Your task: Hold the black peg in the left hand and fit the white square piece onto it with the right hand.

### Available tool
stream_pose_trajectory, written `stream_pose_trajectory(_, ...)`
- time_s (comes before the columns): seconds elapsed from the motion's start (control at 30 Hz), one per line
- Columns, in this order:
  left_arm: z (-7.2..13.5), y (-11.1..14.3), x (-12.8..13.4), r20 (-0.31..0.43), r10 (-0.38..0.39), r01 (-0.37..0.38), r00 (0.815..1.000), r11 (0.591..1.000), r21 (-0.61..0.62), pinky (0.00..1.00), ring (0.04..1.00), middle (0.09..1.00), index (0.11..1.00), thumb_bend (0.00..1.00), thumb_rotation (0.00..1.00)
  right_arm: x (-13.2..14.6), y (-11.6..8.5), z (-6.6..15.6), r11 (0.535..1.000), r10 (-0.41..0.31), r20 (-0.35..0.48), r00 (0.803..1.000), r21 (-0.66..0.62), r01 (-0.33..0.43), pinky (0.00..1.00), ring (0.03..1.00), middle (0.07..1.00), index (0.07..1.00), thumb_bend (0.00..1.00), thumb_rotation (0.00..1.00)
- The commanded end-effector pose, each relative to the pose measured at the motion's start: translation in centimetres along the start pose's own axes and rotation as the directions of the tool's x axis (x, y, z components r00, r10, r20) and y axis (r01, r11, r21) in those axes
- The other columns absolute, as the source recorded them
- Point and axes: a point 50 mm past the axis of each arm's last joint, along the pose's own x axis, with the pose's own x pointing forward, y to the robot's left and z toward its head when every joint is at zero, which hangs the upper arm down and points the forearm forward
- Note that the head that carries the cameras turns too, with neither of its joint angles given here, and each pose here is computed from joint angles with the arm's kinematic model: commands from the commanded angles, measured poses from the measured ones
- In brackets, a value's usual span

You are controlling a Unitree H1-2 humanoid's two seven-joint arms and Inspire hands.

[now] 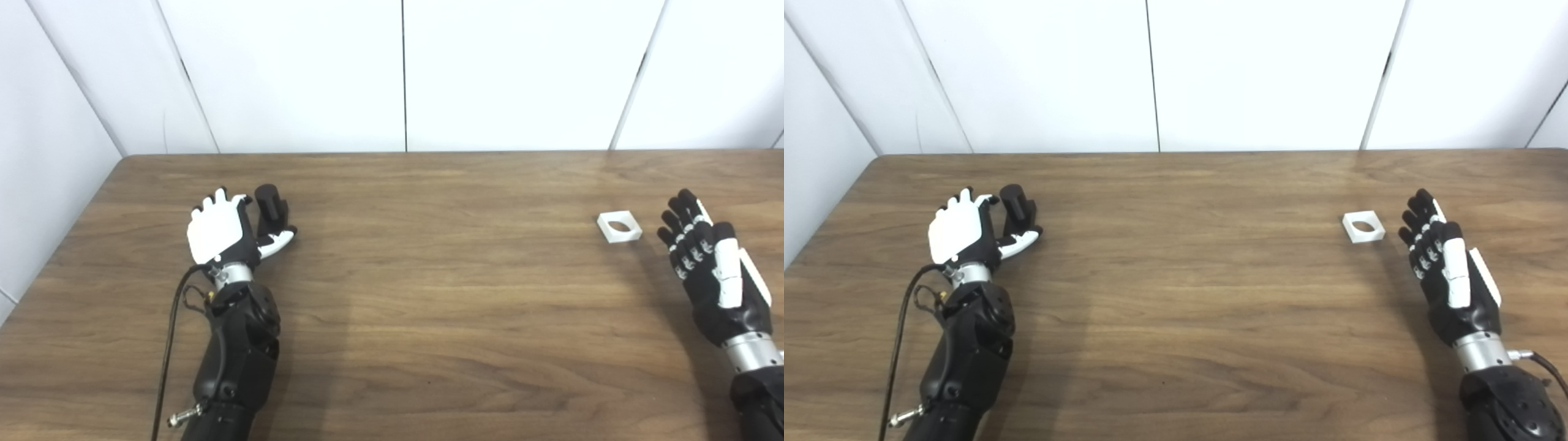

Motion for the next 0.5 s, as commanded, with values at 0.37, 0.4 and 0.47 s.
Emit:
stream_pose_trajectory(0.37,1.66,1.92,2.31,0.017,0.092,-0.092,0.996,0.995,0.046,1.0,1.0,1.0,0.784,0.74,0.42,-5.2,1.61,-6.53,0.994,-0.033,-0.197,0.98,0.094,0.053,1.0,1.0,1.0,1.0,0.58,1.0)
stream_pose_trajectory(0.4,1.65,1.86,2.36,0.017,0.091,-0.092,0.996,0.995,0.049,1.0,1.0,1.0,0.789,0.74,0.42,-5.2,1.63,-6.53,0.994,-0.033,-0.197,0.98,0.095,0.053,1.0,1.0,1.0,1.0,0.57,1.0)
stream_pose_trajectory(0.47,1.67,1.78,2.45,0.015,0.09,-0.09,0.996,0.995,0.052,1.0,1.0,1.0,0.789,0.74,0.42,-5.23,1.62,-6.59,0.994,-0.029,-0.197,0.98,0.098,0.05,1.0,1.0,1.0,1.0,0.56,1.0)
